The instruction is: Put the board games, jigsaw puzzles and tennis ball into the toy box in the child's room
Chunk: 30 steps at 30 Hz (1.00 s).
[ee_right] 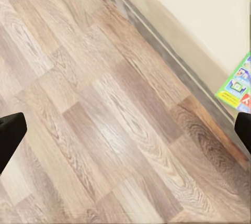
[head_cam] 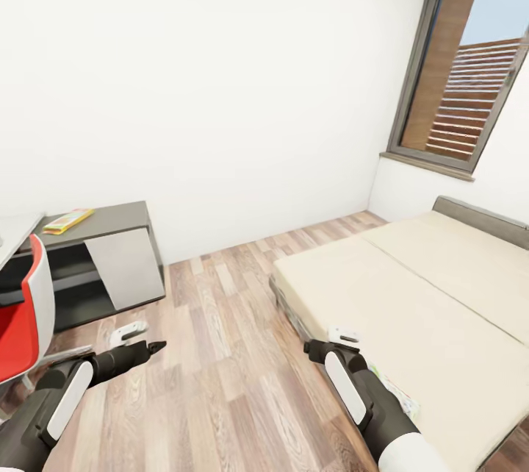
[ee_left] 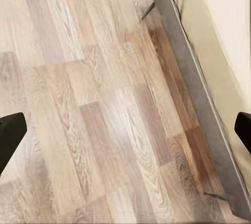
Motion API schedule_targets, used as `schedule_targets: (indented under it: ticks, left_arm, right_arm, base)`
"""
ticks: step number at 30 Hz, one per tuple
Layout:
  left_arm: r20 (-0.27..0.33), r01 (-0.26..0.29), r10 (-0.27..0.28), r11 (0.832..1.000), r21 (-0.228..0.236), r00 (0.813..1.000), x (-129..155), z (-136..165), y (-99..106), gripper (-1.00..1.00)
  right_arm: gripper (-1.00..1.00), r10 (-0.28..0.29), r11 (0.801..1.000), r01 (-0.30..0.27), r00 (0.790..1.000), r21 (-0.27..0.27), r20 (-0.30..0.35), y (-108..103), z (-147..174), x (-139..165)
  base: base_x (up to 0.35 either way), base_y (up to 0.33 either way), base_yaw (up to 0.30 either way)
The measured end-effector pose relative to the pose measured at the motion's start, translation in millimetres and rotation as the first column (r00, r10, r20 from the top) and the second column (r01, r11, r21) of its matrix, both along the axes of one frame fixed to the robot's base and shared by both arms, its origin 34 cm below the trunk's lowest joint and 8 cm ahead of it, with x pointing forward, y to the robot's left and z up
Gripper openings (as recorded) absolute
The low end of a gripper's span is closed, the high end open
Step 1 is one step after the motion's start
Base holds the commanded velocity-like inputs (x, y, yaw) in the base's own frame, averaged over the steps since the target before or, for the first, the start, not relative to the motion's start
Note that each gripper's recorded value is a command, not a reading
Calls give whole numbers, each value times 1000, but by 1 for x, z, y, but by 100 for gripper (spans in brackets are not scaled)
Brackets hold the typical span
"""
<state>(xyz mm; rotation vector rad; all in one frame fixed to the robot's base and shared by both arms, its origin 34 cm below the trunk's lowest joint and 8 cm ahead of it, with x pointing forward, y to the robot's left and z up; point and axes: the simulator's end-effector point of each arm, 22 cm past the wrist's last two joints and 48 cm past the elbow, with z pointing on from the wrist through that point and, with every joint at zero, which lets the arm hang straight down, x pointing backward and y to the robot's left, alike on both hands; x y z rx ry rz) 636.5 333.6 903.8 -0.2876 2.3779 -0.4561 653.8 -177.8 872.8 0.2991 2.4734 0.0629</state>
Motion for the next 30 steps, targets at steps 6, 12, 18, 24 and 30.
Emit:
schedule_targets:
  ticks: [6,12,18,24,30]
  left_arm:
    - [2,1,-1,1000,0,1000,1,1,0,100]
    - [3,1,-1,1000,0,1000,1,1,0,100]
    - [4,1,-1,1000,0,1000,1,1,-1,100]
    - [4,1,-1,1000,0,1000,1,1,-1,100]
    - [4,1,-1,1000,0,1000,1,1,-1,100]
  right_arm:
    - [100,-1,1000,1,1000,0,0,0,0,0]
    - [100,-1,1000,1,1000,1,0,0,0,0]
    - [100,-1,1000,1,1000,1,0,0,0,0]
    - [100,-1,1000,1,1000,1,0,0,0,0]
    - [100,-4,1000,4,1000,6,-2,0,-1,0]
  base:
    - [0,285,-280]
    - [0,270,-280]
    - [0,234,-280]
    - [0,202,-280]
    - [0,187,-280]
